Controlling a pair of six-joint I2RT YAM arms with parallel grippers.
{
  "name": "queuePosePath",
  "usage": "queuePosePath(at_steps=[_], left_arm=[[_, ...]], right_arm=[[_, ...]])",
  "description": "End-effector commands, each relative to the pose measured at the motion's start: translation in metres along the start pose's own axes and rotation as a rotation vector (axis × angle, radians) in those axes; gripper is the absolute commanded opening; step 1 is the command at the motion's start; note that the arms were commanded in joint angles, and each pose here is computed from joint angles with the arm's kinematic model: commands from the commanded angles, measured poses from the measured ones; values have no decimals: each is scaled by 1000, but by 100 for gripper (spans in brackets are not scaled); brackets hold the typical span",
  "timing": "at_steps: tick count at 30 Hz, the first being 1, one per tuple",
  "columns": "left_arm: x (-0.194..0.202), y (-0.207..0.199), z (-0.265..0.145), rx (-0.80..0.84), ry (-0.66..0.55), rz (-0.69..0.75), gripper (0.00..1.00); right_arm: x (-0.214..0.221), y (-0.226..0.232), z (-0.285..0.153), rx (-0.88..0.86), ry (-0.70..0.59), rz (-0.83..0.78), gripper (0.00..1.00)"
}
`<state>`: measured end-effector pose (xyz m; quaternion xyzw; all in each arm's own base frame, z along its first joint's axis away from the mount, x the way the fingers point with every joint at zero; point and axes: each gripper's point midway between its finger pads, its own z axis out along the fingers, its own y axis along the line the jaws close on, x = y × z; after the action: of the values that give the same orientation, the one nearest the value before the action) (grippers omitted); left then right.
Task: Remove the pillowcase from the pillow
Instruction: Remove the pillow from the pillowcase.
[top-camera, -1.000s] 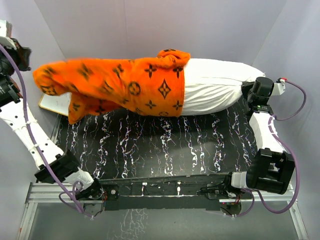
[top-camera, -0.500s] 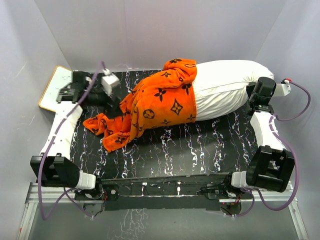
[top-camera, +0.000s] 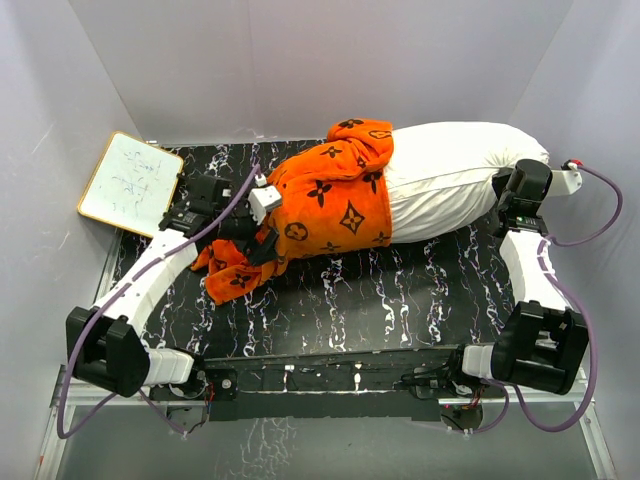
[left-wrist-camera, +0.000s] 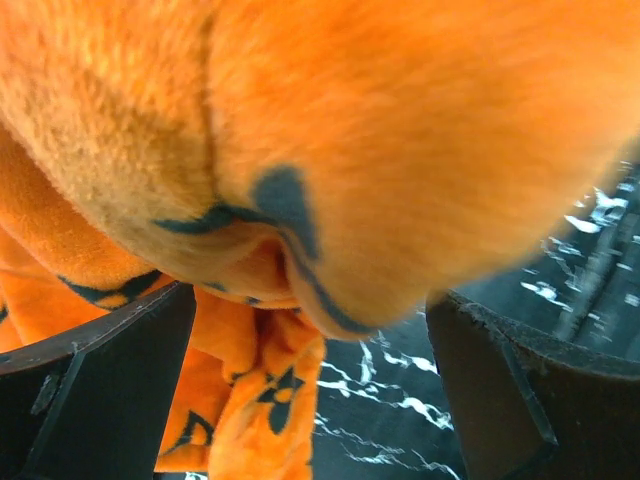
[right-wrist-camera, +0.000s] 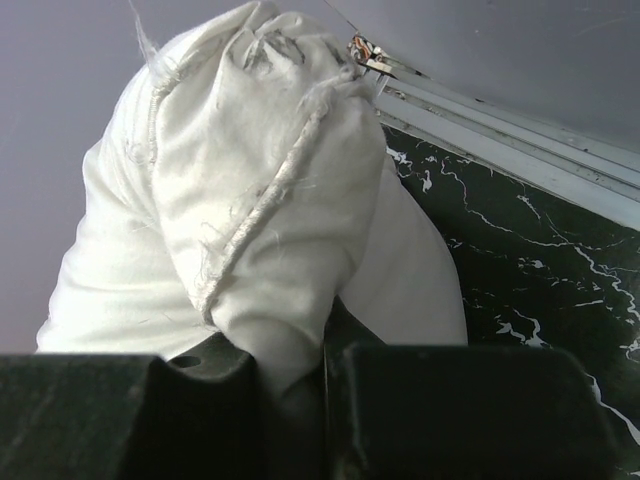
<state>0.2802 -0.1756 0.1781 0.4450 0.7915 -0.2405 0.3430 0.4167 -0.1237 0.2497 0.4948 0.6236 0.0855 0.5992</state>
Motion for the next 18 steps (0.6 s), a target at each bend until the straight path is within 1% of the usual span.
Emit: queuePosePath(at_steps=[1,2,4,5,6,9,10,11,12,13,14,15,16,18], left_arm=[[-13,47,7,-235,-79,78,97],[-12,52,8,-260,-83,89,95],[-14,53,8,-265,-91,95,82],[-16,52,9,-251,-92,86,74],[-17,50,10,-235,-88,72,64],[-23,44,11,-188,-87,35,30],[-27,42,10,-178,-92,24,21],[-30,41,10,-167,-96,14,18],[-33,37,10,-144,-101,4,23],[-34,33,10,-118,-100,-2,43],[-34,29,12,-93,-98,-12,68],[-34,27,12,-81,-99,-19,77],[-27,28,19,-69,-78,-29,80],[-18,36,26,-89,-43,-26,81]], right_arm=[[-18,19,-14,-72,-56,-16,8],[-19,20,-15,-75,-59,-15,8],[-19,20,-16,-78,-61,-14,8],[-18,18,-17,-77,-62,-14,8],[-18,18,-18,-81,-62,-14,8],[-14,15,-18,-80,-57,-6,8],[-13,13,-19,-79,-54,-4,8],[-12,13,-19,-80,-52,-2,8],[-12,13,-19,-83,-52,-1,8],[-13,14,-20,-87,-53,0,8],[-13,15,-21,-90,-54,0,8],[-13,16,-21,-93,-53,1,8],[-14,17,-21,-97,-54,0,8],[-15,19,-22,-104,-56,-2,8]])
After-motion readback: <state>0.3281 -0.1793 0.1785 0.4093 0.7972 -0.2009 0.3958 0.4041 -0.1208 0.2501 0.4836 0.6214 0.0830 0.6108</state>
